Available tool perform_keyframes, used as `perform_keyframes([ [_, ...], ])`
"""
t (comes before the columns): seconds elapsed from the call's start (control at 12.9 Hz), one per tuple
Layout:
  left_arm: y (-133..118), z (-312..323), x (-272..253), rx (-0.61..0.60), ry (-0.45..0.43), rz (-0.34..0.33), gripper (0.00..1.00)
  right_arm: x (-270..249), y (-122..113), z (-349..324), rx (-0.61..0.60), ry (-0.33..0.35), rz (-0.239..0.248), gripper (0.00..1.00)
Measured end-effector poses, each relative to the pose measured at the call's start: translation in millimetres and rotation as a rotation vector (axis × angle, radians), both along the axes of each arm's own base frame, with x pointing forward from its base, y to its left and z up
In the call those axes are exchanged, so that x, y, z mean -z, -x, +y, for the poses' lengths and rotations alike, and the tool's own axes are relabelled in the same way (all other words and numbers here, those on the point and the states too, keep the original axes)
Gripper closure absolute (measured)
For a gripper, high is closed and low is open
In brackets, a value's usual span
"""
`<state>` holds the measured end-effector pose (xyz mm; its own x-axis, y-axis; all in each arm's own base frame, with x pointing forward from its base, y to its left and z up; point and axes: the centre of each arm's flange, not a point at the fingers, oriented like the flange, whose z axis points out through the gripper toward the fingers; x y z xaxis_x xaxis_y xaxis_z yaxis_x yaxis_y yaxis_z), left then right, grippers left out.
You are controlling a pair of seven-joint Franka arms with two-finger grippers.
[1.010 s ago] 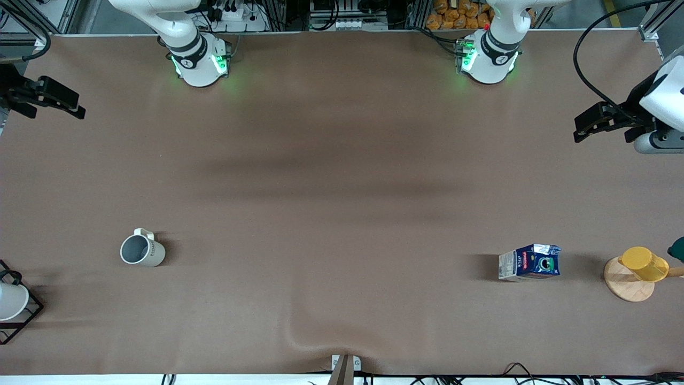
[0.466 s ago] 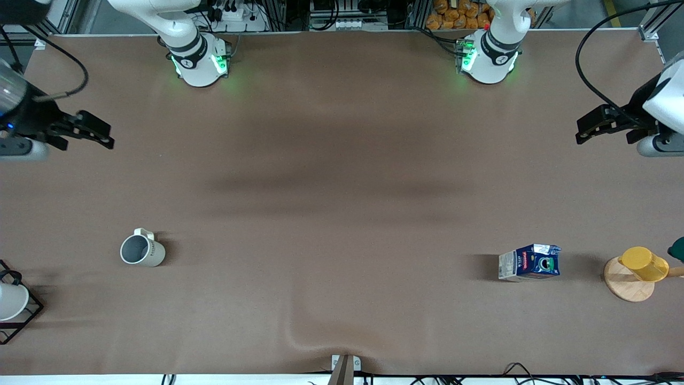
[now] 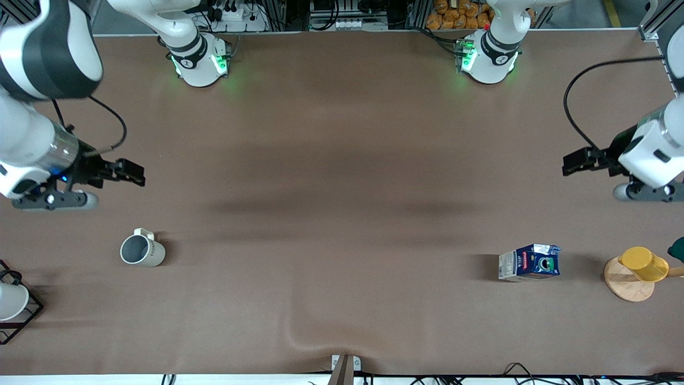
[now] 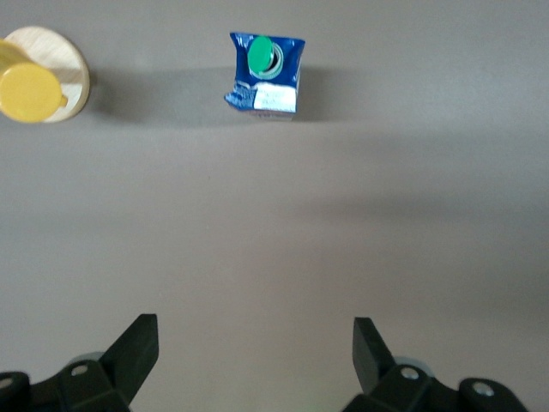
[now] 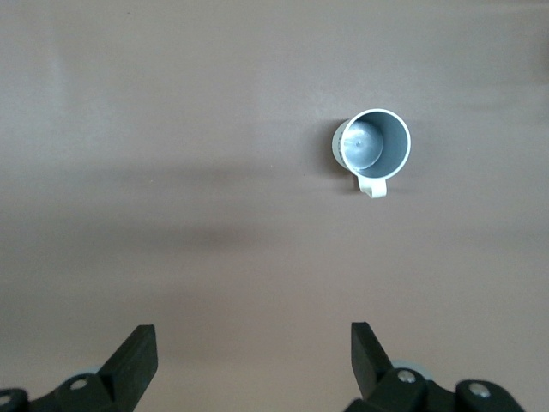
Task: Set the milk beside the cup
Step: 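Reach the right gripper to the white mug while the left gripper reaches the milk, then close the right gripper on the mug rim while the left gripper grasps the milk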
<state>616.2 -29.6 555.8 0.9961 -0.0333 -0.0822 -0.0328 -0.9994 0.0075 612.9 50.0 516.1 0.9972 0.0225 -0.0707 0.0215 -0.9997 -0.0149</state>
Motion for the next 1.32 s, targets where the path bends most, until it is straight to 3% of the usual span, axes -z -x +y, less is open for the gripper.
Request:
perform_keyframes([
  [0.39,-47,22,43,0.045,0.023,-0.091,0.0,68,-30,-28,0.045,0.011,0.022,0.0],
  [0.78,-97,10,119,0.059,0.05,-0.135,0.0,164,-57,-52,0.063,0.017,-0.056,0.0],
  [1.32,-113,-6,168,0.077,0.058,-0.123,0.0,242,-60,-56,0.057,0.024,-0.052,0.0],
])
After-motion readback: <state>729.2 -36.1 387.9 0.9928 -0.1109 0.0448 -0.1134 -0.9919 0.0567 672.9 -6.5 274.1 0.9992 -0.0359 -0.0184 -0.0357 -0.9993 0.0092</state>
